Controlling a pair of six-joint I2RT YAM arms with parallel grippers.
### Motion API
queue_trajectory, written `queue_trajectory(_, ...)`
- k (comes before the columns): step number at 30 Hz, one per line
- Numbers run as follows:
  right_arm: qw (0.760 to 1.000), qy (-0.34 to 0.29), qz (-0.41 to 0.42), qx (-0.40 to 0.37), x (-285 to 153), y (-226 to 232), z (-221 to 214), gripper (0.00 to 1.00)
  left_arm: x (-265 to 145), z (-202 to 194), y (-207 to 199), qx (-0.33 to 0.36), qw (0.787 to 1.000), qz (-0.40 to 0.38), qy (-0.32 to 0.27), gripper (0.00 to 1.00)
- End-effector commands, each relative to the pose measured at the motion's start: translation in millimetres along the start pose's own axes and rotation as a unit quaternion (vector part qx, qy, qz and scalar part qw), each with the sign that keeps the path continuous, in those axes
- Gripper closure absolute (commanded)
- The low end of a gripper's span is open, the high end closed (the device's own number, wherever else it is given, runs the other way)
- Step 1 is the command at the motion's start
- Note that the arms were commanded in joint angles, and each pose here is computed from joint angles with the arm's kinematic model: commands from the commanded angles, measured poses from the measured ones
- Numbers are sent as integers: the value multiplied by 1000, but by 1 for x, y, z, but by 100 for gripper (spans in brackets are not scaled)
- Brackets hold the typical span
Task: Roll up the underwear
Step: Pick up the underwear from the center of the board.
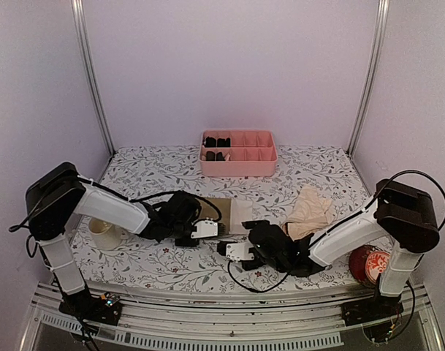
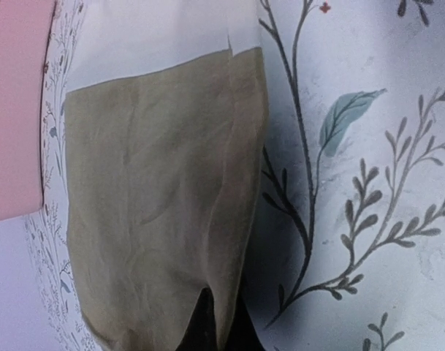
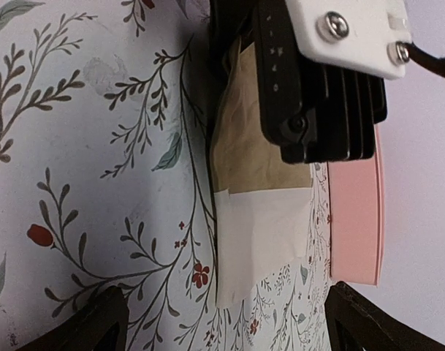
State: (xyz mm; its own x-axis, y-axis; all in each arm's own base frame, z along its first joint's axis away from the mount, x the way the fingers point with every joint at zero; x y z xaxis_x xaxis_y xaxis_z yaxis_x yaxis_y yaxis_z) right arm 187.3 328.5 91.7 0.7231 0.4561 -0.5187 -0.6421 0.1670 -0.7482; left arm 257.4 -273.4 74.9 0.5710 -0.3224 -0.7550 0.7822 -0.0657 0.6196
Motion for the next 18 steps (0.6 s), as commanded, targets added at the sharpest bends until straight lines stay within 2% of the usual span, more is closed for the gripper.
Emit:
queue_trajectory(1, 1000, -2, 12, -24, 15, 9, 8, 4, -14, 10, 17, -5, 999, -12, -31, 100)
queue_trajectory(13, 997, 18, -8, -74, 59, 16, 24, 4, -18, 10, 32, -10, 999, -14, -41, 100)
queue_trajectory(18, 994, 68, -42, -77, 85, 13, 6, 8, -22, 5, 33, -11, 999, -18, -46, 100)
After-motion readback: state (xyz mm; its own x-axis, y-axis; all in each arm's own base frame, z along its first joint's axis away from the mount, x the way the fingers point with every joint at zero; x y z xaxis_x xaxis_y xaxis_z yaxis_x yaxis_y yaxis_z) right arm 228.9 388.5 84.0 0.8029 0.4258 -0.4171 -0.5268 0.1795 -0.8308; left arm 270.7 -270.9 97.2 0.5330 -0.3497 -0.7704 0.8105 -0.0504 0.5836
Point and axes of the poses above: each gripper's point midway between its finger pads, its own x axis out along the fingers, its own y axis along the line the jaws close on, z = x × y, the point moved 8 cm from there along -x, back along the fingers, and after that the axes turned 6 degrees about x, right-handed, at the moved point
